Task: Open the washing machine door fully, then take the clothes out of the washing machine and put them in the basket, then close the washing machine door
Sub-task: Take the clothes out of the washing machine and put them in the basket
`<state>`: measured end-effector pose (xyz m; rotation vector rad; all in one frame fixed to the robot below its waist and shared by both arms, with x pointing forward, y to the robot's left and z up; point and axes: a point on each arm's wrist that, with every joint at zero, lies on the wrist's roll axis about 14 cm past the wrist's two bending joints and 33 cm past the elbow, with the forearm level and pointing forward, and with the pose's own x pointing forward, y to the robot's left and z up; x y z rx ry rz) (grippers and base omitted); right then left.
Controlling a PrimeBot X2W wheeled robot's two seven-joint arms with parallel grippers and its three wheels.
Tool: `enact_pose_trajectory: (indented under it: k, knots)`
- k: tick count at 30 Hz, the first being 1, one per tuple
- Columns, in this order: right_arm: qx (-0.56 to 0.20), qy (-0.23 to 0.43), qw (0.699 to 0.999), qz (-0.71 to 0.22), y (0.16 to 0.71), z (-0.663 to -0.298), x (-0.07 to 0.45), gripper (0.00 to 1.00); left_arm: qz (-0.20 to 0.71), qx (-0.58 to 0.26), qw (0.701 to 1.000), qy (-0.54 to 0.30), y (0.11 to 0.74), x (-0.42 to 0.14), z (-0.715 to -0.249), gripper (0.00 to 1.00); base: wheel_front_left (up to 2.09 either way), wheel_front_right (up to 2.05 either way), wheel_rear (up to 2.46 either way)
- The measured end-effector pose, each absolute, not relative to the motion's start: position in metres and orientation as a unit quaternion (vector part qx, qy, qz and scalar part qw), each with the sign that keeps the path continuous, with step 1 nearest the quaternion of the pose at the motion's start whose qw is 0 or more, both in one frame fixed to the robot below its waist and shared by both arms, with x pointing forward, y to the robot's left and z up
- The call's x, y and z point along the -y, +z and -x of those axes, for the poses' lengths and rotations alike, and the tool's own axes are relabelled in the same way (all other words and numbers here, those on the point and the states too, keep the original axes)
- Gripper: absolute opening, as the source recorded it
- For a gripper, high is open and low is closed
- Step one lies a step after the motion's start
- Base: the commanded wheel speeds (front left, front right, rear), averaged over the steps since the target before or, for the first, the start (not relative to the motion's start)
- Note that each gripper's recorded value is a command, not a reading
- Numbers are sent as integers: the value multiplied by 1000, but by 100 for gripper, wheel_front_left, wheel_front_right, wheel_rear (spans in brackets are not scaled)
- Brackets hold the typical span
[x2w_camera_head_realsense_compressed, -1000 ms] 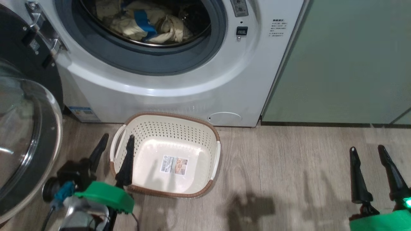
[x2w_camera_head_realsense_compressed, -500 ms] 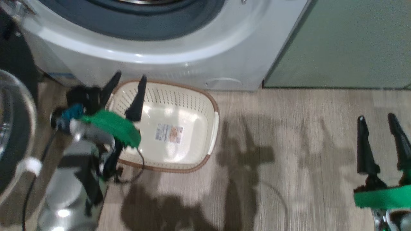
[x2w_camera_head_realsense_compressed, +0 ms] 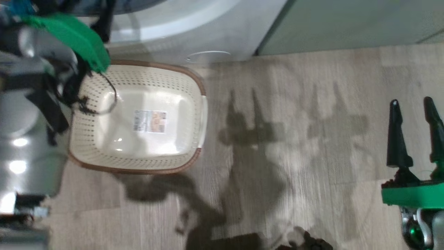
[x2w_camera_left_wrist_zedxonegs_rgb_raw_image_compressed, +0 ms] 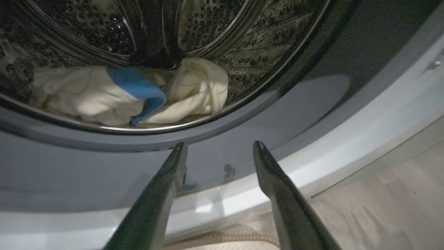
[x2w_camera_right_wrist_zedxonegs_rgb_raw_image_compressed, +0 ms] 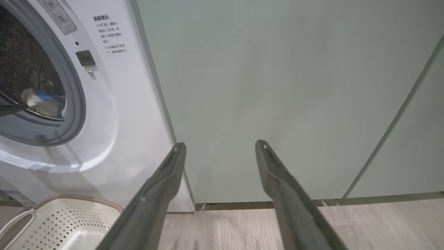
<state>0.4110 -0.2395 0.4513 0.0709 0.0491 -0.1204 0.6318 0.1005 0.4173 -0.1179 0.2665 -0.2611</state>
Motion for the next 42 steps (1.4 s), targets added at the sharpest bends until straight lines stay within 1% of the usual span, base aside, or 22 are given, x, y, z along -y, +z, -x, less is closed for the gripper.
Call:
enact_pose_trajectory:
  k: [8,19,24,34,35,36,37,42]
  knots:
    - [-40,-76,996,-26,445,-405,249,100,54,-136,977,-155,429,-78,-686,100,0,0,0]
    - [-48,-98,993,-38,443,-398,259,100,45,-185,969,-160,415,-64,-724,100,0,0,0]
    - [-52,-107,992,-37,441,-396,264,100,50,-213,963,-158,401,-60,-735,100,0,0,0]
    - [-69,-124,989,-42,432,-390,271,100,63,-275,947,-156,364,-54,-740,100,0,0,0]
    - [-70,-125,989,-41,431,-390,272,100,65,-276,946,-157,363,-53,-740,69,0,0,0]
    - [-71,-125,989,-41,431,-391,272,100,66,-278,945,-158,361,-52,-741,31,0,0,0]
    - [-72,-124,989,-40,430,-391,272,100,66,-279,945,-158,360,-52,-741,0,0,0,0]
    - [-64,-119,990,-43,431,-400,271,100,71,-274,946,-157,360,-54,-741,0,0,0,0]
